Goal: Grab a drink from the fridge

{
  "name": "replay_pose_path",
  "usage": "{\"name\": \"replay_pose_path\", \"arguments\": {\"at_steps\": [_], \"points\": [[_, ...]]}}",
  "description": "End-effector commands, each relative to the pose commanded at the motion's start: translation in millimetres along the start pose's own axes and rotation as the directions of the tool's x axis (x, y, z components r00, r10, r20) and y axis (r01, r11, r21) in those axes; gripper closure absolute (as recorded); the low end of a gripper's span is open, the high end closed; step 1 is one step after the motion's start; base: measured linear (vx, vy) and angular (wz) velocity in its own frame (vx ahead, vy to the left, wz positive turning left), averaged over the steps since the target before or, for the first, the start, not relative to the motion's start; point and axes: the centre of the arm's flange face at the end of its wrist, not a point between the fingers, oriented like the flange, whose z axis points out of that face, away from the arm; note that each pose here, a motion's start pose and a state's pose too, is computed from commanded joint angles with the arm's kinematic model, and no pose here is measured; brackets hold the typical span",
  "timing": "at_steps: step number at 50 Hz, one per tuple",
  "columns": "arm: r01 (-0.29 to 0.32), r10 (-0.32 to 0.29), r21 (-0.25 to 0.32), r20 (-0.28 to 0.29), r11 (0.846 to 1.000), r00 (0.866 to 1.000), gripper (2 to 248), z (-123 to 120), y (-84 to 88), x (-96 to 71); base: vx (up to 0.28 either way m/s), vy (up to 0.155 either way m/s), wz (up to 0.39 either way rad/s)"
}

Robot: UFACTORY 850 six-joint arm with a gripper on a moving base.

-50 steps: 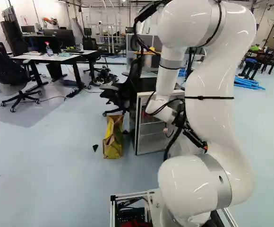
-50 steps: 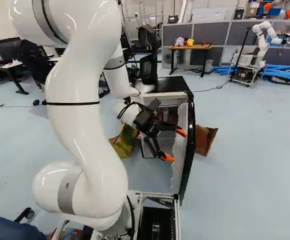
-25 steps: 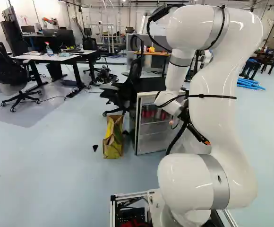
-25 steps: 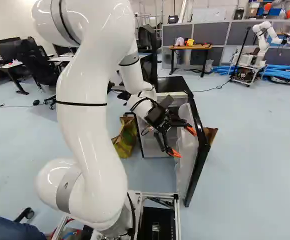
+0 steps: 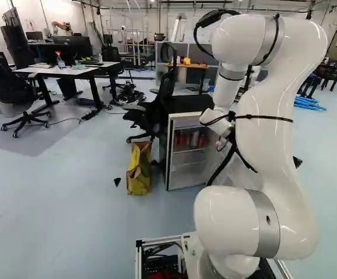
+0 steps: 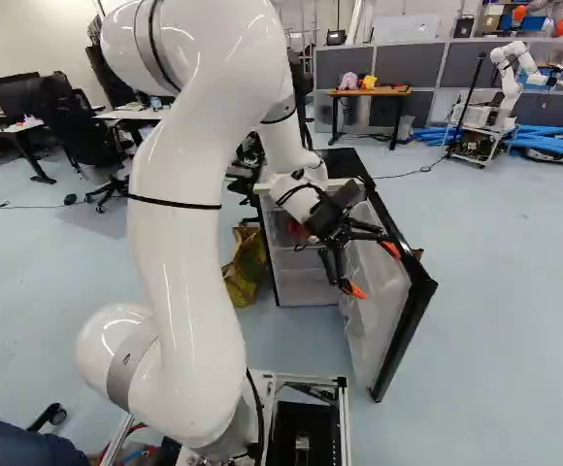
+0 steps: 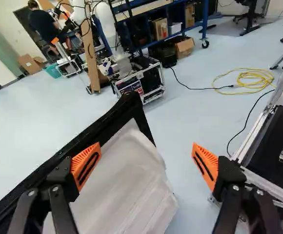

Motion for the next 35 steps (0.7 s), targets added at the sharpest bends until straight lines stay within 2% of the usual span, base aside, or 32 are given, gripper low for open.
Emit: {"name": "replay_pose_path", "arguments": {"at_steps": [21, 35], "points": [[-0.081, 0.082, -0.019, 0.084, 0.997, 0.993, 3, 22, -52.3, -5.9, 0.0, 0.0, 0.0], [-0.127, 0.129, -0.022, 0.116, 0.992, 0.985, 3, 37, -84.2, -7.8, 0.0, 0.0, 0.0]]}}
